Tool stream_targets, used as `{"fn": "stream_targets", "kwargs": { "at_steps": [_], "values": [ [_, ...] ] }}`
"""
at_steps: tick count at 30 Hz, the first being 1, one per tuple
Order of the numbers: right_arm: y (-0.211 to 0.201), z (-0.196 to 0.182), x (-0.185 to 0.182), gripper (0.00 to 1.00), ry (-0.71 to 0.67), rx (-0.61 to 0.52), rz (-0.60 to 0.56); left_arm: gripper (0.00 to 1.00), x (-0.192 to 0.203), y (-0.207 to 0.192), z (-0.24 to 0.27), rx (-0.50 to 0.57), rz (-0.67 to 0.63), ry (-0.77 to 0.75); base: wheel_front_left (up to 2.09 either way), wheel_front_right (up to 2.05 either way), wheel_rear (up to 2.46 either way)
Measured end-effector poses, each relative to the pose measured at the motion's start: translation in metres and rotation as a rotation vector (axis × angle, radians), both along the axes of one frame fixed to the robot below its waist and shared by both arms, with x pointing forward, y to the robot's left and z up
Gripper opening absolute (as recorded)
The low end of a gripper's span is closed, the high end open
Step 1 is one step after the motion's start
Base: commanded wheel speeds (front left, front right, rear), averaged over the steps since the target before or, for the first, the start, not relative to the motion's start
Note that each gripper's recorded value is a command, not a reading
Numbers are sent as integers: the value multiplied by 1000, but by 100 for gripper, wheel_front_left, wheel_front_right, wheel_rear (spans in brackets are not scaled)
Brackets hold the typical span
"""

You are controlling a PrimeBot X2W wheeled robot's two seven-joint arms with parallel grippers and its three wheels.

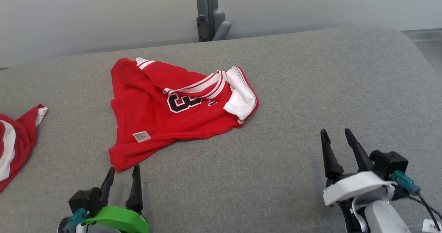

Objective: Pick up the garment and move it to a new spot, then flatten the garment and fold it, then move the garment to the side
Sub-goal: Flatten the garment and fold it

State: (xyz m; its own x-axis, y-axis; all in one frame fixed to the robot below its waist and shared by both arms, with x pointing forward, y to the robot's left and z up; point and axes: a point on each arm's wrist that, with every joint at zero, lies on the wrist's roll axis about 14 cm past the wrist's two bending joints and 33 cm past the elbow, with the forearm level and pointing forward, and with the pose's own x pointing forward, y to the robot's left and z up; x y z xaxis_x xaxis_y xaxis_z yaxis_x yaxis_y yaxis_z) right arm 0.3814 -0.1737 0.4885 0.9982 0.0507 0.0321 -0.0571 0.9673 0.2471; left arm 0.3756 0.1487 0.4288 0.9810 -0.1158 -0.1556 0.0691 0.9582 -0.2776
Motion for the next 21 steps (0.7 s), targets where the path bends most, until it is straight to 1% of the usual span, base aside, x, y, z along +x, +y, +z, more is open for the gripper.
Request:
{"fn": "stream_targets", "kwargs": {
  "at_steps": [5,10,12,17,21],
  "values": [
    [33,24,37,100,-74,-36,118,100,5,-4,4,-8,-10,-13,0,0,0],
    [68,27,76,100,-84,-99,239,100,5,1,1,-13,9,-4,0,0,0],
    [80,21,91,100,-68,-128,277,100,6,4,3,-18,23,-8,0,0,0],
    [104,-6,123,100,10,-195,353,100,3,14,1,-24,59,-1,0,0,0],
    [116,-31,143,100,75,-247,390,100,1,21,-4,-23,83,18,0,0,0]
  ]
}}
